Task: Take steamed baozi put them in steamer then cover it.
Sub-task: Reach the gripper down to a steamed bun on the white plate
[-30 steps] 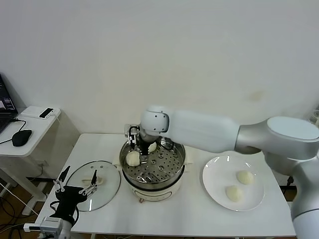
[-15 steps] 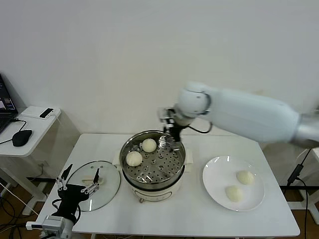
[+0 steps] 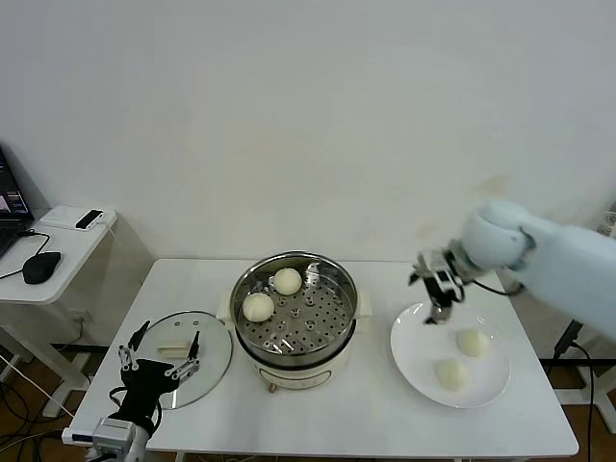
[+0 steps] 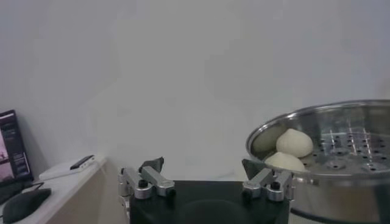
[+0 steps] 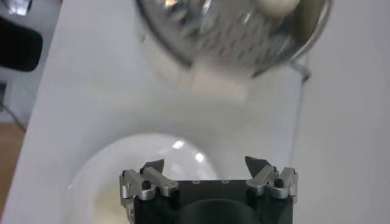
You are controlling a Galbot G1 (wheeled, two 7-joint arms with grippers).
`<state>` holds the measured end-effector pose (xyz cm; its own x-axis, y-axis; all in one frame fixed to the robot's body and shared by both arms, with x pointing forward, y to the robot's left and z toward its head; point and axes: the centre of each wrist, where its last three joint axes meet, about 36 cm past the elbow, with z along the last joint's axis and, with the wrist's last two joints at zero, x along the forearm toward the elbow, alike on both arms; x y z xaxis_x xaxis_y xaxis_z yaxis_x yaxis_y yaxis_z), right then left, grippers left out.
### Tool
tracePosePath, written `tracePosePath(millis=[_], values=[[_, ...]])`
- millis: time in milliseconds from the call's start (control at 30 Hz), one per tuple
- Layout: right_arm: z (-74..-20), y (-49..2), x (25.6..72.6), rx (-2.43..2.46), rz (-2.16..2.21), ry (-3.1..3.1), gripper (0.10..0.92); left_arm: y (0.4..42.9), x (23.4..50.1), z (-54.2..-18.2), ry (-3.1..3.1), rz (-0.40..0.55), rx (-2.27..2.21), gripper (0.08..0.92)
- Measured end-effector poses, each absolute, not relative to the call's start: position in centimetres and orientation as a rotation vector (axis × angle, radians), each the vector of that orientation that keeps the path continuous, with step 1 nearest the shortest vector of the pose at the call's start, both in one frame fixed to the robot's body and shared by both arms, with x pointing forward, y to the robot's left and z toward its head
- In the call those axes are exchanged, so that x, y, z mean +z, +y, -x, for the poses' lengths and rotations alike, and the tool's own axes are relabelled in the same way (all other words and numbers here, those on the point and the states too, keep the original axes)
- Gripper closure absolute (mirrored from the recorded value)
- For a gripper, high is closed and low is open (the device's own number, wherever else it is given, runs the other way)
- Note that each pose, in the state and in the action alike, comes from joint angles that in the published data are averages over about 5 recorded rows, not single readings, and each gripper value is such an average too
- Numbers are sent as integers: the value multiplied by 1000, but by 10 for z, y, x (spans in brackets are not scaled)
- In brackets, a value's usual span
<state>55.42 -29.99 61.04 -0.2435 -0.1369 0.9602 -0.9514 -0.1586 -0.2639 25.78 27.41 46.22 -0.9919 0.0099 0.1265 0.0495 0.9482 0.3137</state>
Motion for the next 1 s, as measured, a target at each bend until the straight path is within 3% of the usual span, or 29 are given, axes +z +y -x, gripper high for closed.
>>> tracePosePath(millis=[367,1000], values=[[-519,-348,538,1410,-1258,-1346,200,275,457,-255,-2958,36,-498,177],[-518,-363,470,1337,-1198,-1340,200,278,452,-255,-2943,18,-502,177]])
